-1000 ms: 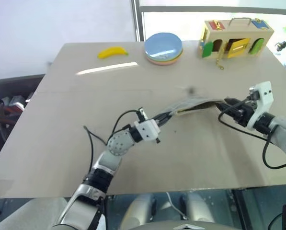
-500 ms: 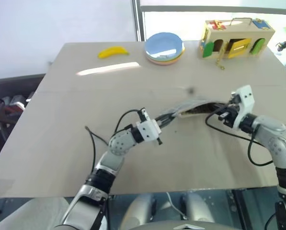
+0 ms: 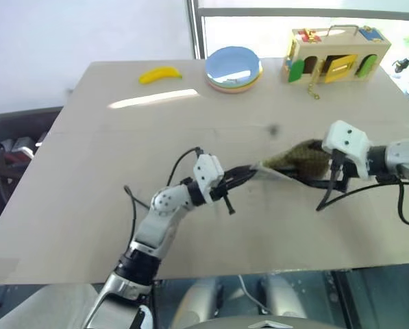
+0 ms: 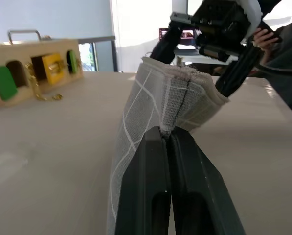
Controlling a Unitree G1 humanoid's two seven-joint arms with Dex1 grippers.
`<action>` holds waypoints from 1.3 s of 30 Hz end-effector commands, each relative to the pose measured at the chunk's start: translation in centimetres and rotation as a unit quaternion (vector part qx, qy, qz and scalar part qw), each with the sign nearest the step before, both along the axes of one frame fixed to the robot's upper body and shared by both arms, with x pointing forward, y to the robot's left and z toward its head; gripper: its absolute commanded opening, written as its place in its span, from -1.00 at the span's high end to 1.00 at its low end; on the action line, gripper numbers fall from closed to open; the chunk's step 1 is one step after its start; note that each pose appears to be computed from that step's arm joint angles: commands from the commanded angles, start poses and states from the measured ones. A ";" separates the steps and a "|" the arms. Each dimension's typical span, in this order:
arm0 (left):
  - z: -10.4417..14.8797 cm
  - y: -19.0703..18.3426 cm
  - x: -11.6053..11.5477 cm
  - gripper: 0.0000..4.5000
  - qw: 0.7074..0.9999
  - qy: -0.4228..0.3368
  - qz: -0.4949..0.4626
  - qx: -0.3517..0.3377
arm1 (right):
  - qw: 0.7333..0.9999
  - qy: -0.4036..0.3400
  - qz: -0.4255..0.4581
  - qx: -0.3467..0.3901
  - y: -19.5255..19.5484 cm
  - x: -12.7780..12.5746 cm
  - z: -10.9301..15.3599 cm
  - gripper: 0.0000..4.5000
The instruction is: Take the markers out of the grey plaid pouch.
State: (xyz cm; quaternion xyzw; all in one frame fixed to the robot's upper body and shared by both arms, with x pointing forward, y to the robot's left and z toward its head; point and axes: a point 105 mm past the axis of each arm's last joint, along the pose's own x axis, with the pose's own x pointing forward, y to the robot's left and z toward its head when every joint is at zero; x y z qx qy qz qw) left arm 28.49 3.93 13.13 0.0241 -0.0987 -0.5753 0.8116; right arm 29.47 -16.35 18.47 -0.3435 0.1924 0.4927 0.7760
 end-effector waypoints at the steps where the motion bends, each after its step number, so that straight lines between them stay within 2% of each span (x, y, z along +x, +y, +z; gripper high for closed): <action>1: 1.3 -0.3 -0.7 1.00 0.999 0.006 -0.019 -0.031 | 0.998 0.017 0.044 -0.039 1.1 -1.3 0.1 -0.98; 6: 1.6 -0.2 -0.4 1.00 0.996 0.056 -0.005 -0.070 | 0.996 0.031 0.072 -0.052 2.3 -1.7 -0.2 -0.98; 9: 1.7 -0.1 0.0 1.00 0.992 0.083 0.007 -0.092 | 0.995 0.032 0.074 -0.060 2.6 -1.2 -0.7 -0.62; 11: 1.6 -0.1 0.0 1.00 0.990 0.103 0.005 -0.098 | 0.995 0.029 0.071 -0.069 2.7 -0.3 -1.4 -0.21; 15: 0.8 -0.4 -0.5 1.00 0.989 0.119 -0.015 -0.088 | 0.994 0.016 0.075 -0.080 3.2 1.3 -1.7 -0.21; 18: 0.2 -0.4 -0.4 1.00 0.989 0.122 -0.017 -0.079 | 0.996 0.003 0.078 -0.044 3.8 1.7 1.0 -0.21; 21: 0.1 -0.4 0.0 1.00 0.989 0.125 -0.013 -0.083 | 0.996 0.002 0.084 -0.029 3.0 1.1 3.9 -0.21; 24: -0.3 -0.3 0.2 1.00 0.988 0.130 -0.010 -0.082 | 0.995 0.029 0.099 -0.008 2.5 -0.6 5.7 -0.21; 28: -0.8 -0.4 0.2 1.00 0.988 0.133 -0.017 -0.078 | 0.995 0.042 0.086 0.019 1.7 -1.2 7.3 -0.21; 32: -1.0 -0.4 0.3 1.00 0.987 0.137 -0.017 -0.080 | 0.998 0.027 0.049 0.027 1.0 -0.1 7.5 -0.21; 35: -1.0 -0.4 0.3 1.00 0.988 0.135 -0.017 -0.079 | 0.998 0.041 0.044 0.013 0.6 0.0 6.1 0.19; 38: -1.0 -0.3 0.4 1.00 0.988 0.136 -0.014 -0.079 | 0.998 0.046 0.036 -0.005 0.1 0.2 5.1 0.88; 39: -1.0 -0.3 0.5 1.00 0.988 0.136 -0.013 -0.079 | 0.998 0.049 0.037 -0.007 0.0 0.2 4.9 0.96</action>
